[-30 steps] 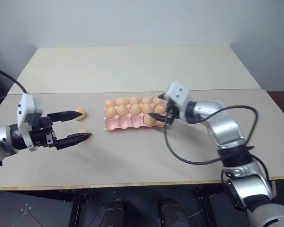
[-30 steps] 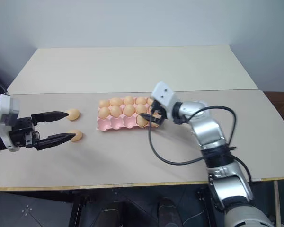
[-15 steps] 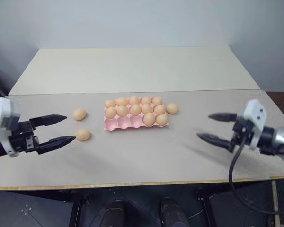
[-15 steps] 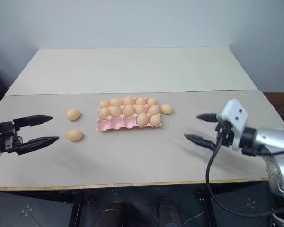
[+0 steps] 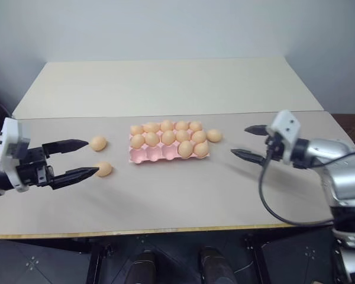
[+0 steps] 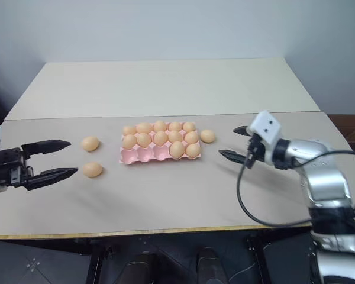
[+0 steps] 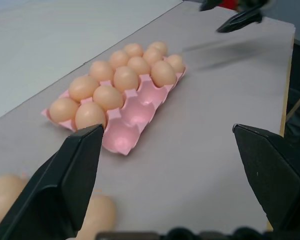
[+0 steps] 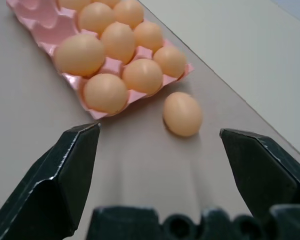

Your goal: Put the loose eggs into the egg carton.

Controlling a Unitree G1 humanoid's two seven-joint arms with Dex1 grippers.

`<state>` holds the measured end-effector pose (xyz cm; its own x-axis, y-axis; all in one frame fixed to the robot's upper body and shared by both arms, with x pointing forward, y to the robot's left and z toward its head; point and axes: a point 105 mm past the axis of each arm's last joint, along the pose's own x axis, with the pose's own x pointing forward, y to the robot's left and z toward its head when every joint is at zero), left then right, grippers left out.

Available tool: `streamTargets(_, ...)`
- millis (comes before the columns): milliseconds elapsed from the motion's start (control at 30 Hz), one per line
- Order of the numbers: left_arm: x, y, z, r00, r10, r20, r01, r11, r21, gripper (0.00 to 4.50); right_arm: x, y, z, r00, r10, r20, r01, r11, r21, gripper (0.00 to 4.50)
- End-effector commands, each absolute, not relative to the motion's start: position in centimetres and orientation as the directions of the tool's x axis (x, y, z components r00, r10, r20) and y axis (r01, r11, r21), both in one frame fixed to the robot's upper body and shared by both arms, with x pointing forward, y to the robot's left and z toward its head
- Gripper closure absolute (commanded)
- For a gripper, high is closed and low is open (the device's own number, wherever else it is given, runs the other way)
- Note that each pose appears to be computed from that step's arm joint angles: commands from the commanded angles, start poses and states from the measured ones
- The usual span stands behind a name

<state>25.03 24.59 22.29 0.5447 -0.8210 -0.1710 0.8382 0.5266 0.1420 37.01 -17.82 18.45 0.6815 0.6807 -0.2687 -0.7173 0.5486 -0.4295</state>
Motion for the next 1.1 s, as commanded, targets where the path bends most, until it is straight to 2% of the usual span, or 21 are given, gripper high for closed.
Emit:
streamTargets(33,25.0,23.8,23.2,0.534,-0.832,-0.149,0.842,0.507,0.187,0.0,39.6,-17.7,18.1,0.711,0.645,-0.279,-0.679,0.527,-0.511,0.02)
streamTargets(333,24.4,23.6,23.2,0.54,-0.828,-0.15,0.837,0.509,0.204,0.0,43.4,-15.3,15.9,0.692,0.631,-0.35,-0.697,0.458,-0.552,0.02)
streamTargets(467,24.3,23.6,23.4,0.545,-0.825,-0.15,0.833,0.511,0.211,0.0,44.4,-14.6,15.2,0.72,0.599,-0.35,-0.674,0.484,-0.559,0.02)
streamTargets(567,24.3,23.7,23.5,0.549,-0.823,-0.149,0.83,0.514,0.217,0.0,44.7,-14.1,15.3,0.729,0.602,-0.326,-0.663,0.503,-0.554,0.61)
streamTargets(767,24.2,23.6,23.6,0.551,-0.821,-0.151,0.829,0.516,0.219,0.0,44.4,-14.1,16.7,0.724,0.644,-0.248,-0.651,0.519,-0.554,2.5)
streamTargets(800,24.3,23.6,23.5,0.55,-0.821,-0.152,0.829,0.515,0.217,0.0,44.2,-14.5,16.7,0.723,0.644,-0.25,-0.649,0.511,-0.563,2.63)
streamTargets(900,24.3,23.5,23.4,0.548,-0.822,-0.153,0.83,0.514,0.215,0.0,43.9,-16.1,17.3,0.754,0.612,-0.24,-0.61,0.514,-0.604,2.63)
streamTargets(1000,24.4,23.6,23.5,0.549,-0.821,-0.154,0.83,0.515,0.214,0.0,43.4,-17.0,19.1,0.774,0.603,-0.196,-0.568,0.522,-0.636,2.63)
streamTargets(1100,24.5,23.6,23.4,0.546,-0.823,-0.156,0.833,0.512,0.211,0.0,41.9,-14.9,21.7,0.738,0.661,-0.139,-0.569,0.498,-0.654,2.63)
